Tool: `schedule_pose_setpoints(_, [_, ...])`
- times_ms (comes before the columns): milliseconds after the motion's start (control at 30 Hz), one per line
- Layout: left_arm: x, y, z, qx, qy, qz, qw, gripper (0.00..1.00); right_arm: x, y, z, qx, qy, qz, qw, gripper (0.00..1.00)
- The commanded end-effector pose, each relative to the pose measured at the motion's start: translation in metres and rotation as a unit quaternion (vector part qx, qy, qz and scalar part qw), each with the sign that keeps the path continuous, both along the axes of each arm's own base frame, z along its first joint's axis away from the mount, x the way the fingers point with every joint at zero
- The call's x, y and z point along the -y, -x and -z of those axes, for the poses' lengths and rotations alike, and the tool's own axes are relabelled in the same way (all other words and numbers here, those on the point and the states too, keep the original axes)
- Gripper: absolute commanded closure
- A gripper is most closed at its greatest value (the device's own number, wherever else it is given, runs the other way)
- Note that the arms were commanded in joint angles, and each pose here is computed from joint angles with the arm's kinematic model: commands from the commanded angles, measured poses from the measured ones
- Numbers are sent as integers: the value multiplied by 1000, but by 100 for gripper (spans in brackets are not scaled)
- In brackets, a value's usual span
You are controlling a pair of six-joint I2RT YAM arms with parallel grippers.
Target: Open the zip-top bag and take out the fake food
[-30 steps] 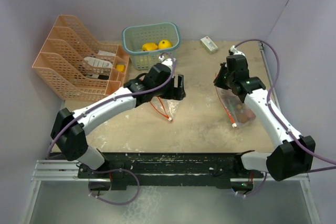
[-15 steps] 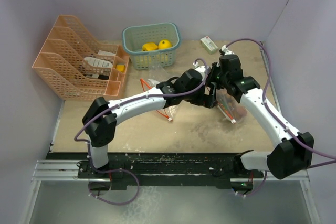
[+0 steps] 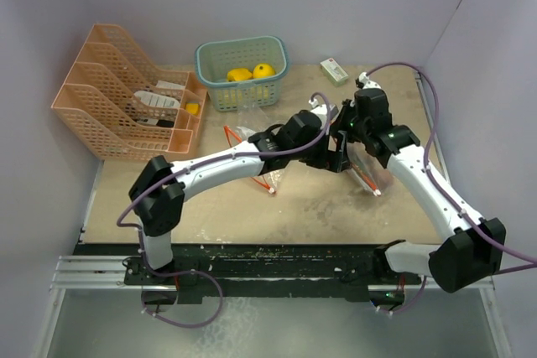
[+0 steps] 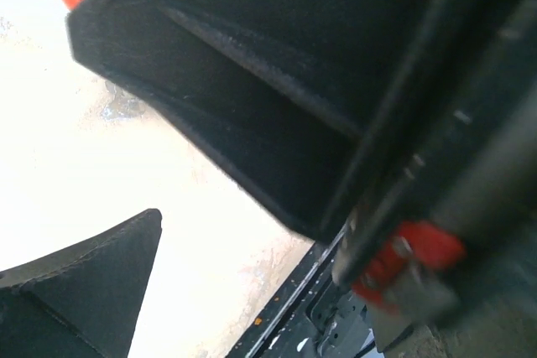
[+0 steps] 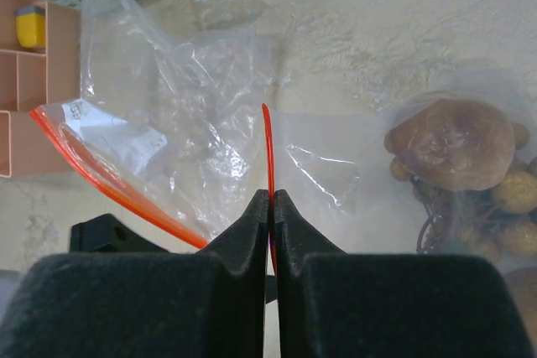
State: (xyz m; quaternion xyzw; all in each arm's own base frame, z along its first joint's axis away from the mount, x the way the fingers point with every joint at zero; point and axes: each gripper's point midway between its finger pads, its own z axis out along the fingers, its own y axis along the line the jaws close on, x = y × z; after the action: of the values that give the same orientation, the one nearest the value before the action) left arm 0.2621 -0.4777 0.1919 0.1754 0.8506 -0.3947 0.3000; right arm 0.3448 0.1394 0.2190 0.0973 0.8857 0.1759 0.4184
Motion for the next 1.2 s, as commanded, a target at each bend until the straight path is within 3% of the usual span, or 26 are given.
schedule_pose_setpoints(0, [-5,0,-80,41,115,-33,992,4,4,4,-5,14,8,14,1000,96])
schedule_pose_setpoints(200, [5,-2,-88,28,134,-47,989,2,0,-2,-13,38,-17,22,999,98])
schedule_pose_setpoints(500, [26,-1,-55,11,85,-57,995,4,-7,1,-35,57,-71,34,995,100])
schedule_pose_setpoints(700, [22,-2,-31,-11,31,-87,996,29,-10,0,-35,55,-81,35,995,100])
schedule_pose_setpoints(767, [23,-3,-33,-8,32,-88,996,43,-11,1,-32,50,-83,34,995,100])
schedule_pose_setpoints(867, [23,-2,-41,-4,40,-83,996,74,-8,3,-30,49,-79,37,995,100])
schedule_pose_setpoints(933, [21,-2,-44,-3,44,-84,996,88,-6,4,-33,55,-67,31,996,91])
schedule_pose_setpoints(1000, [15,-4,-49,-1,47,-91,995,98,-1,5,-38,67,-42,21,997,73])
schedule_pose_setpoints(1167, [-10,-20,-62,-4,58,-123,991,100,18,7,-67,123,-9,39,992,41])
